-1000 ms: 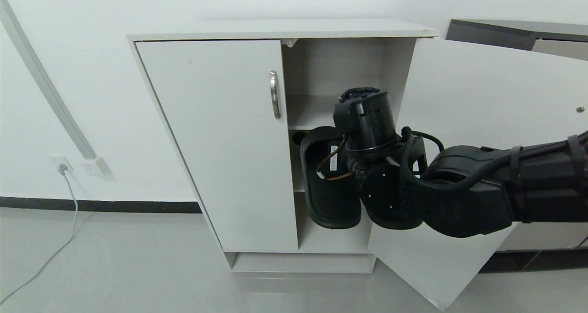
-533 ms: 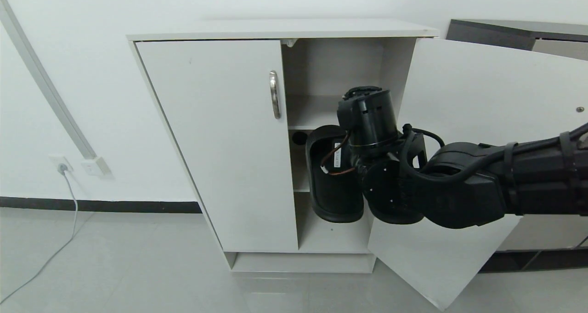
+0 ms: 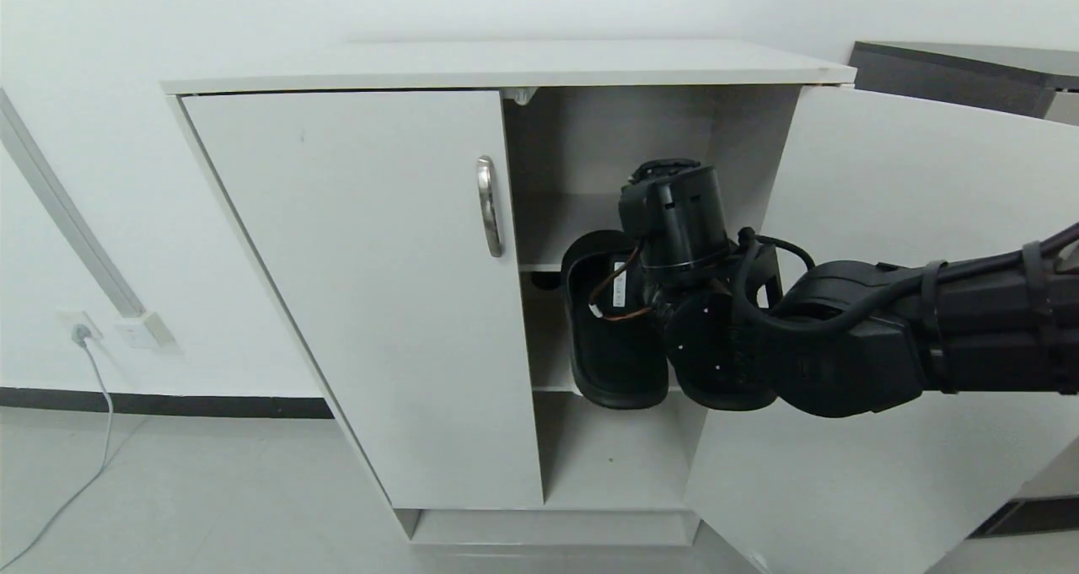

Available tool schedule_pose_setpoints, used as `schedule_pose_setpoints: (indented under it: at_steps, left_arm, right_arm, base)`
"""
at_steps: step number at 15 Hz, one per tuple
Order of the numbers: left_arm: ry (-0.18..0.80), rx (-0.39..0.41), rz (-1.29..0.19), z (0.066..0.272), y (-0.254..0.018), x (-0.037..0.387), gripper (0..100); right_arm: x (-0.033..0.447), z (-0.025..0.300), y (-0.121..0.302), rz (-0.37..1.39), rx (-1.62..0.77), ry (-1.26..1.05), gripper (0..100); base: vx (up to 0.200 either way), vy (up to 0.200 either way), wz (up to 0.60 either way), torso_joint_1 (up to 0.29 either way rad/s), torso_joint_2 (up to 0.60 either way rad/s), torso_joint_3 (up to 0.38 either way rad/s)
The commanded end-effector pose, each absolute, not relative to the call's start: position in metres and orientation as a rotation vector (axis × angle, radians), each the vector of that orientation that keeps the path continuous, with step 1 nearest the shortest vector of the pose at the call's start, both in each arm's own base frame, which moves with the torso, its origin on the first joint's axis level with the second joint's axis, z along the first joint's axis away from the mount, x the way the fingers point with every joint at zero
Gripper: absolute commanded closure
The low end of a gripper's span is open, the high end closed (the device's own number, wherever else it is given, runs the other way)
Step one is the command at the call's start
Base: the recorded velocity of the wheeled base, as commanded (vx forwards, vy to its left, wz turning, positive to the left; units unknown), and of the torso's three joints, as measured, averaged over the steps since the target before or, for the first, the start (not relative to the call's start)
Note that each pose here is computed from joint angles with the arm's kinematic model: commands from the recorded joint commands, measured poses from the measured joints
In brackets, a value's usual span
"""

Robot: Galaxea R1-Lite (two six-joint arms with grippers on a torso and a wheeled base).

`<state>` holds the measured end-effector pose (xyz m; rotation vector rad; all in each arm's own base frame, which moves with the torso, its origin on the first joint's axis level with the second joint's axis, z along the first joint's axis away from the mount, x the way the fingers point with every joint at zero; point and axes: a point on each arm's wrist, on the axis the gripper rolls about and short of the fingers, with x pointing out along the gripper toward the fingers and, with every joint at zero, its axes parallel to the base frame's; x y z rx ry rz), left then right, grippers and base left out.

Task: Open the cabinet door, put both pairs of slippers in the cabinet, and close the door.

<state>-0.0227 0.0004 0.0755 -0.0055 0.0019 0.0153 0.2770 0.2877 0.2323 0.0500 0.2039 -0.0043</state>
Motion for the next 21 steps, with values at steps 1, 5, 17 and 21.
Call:
schedule_pose_setpoints:
  at_steps: [1, 5, 17, 21]
  left_arm:
    - [0.001, -0.006, 0.015, 0.076, 0.0, -0.023, 100]
    - [0.001, -0.006, 0.015, 0.076, 0.0, -0.023, 100]
    - [0.001, -0.011, 0.014, 0.076, 0.0, -0.023, 100]
    - [0.001, -0.011, 0.015, 0.076, 0.0, -0.023, 100]
  right_arm:
    - [0.278, 0.232, 0.288, -0.007, 0.05, 0.204, 100]
    - [0.28, 0.23, 0.289, -0.007, 0.053, 0.203, 100]
    - [0.317, 0.225, 0.292, 0.017, 0.041, 0.2, 100]
    - [0.338, 0.229, 0.295, -0.002, 0.029, 0.17, 100]
  base:
    - [0.2, 0.0, 0.0, 0.002, 0.01, 0.002]
    - [0.2, 0.0, 0.0, 0.001, 0.0, -0.001]
    - [0.033, 0.0, 0.0, 0.001, 0.0, 0.0]
    - [0.0, 0.0, 0.0, 0.0, 0.0, 0.0]
